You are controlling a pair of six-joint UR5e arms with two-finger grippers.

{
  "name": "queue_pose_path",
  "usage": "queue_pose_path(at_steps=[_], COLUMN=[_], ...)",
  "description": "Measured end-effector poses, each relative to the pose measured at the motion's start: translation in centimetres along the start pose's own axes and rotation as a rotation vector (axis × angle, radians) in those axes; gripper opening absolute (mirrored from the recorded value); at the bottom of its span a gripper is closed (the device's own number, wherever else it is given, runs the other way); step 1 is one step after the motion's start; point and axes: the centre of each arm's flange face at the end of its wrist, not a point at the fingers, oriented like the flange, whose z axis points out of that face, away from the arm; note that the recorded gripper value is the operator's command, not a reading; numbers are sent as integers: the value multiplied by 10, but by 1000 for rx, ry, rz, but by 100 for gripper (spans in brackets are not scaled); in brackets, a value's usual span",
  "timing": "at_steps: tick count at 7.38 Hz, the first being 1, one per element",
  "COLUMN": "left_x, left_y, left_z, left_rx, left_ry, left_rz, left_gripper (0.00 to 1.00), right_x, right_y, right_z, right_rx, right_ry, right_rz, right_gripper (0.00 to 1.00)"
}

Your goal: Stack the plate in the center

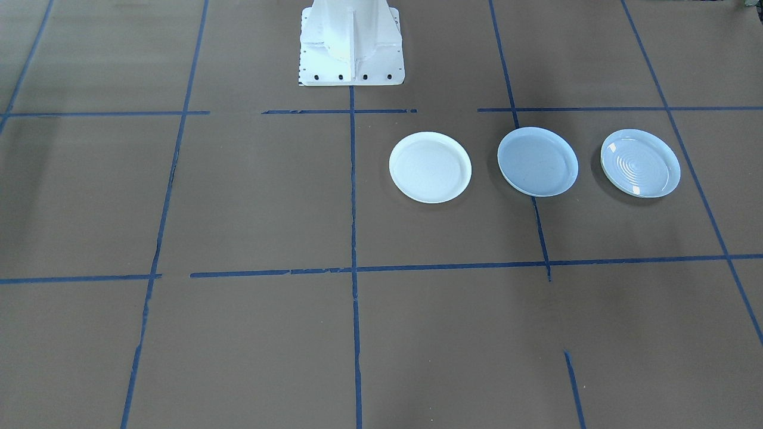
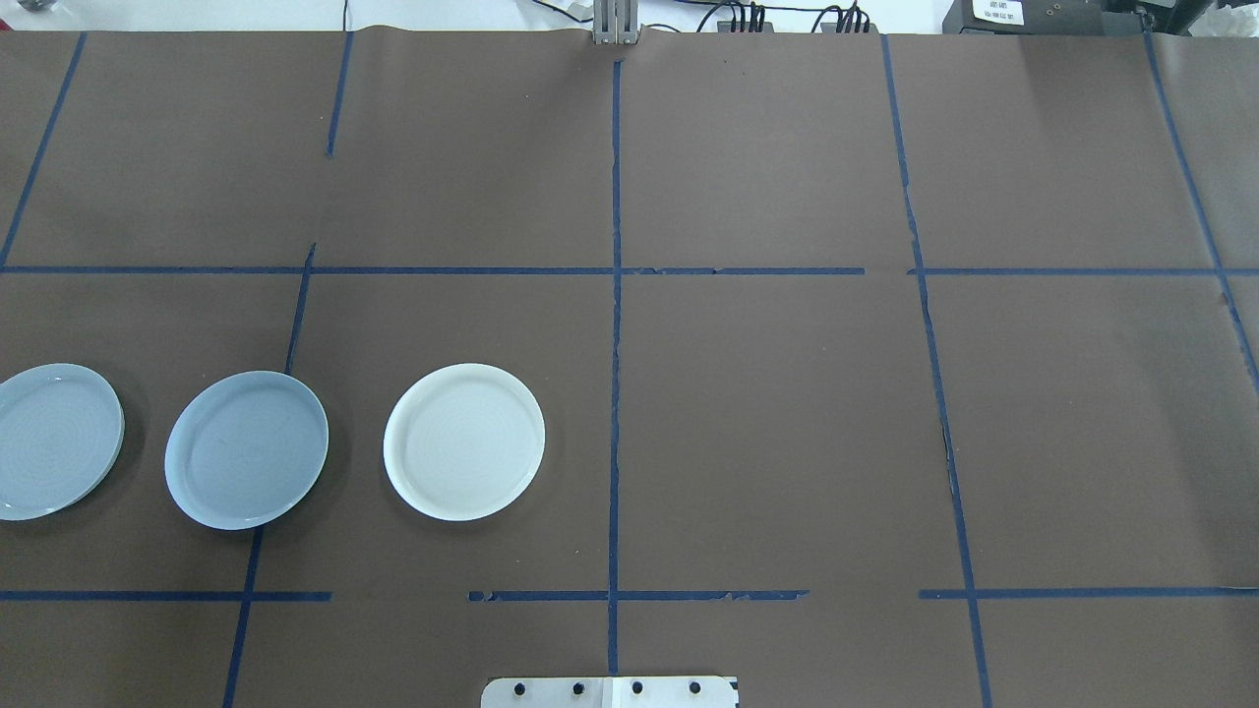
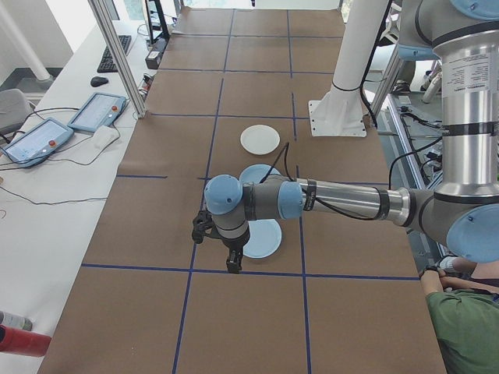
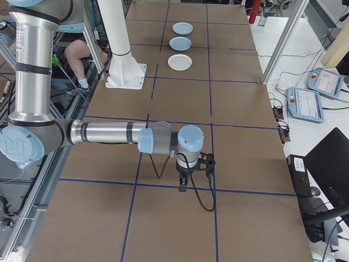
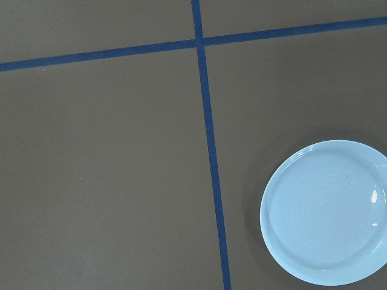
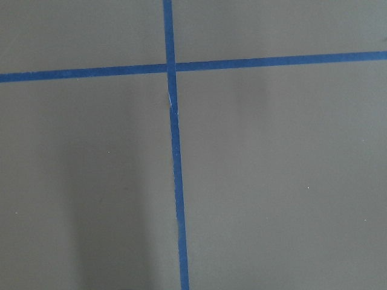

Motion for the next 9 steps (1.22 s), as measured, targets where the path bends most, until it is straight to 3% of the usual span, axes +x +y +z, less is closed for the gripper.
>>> queue_pose_path(at_steps=[5, 6, 8, 9], left_x=[6, 16, 50, 61], left_y=[-1, -5, -14, -18], left_z=[0, 8, 39, 54], left_rx=[-1, -19, -66, -65], left_ry=[1, 12, 77, 90], left_rz=[17, 37, 82, 84], left_gripper=[100, 100, 100, 100], right_x=[0, 0, 0, 0], right_y=[0, 0, 0, 0], right_z=[0, 0, 0, 0], right_rx=[0, 0, 0, 0], right_ry=[0, 0, 0, 0], right_rz=[0, 0, 0, 0], right_gripper=[100, 100, 100, 100])
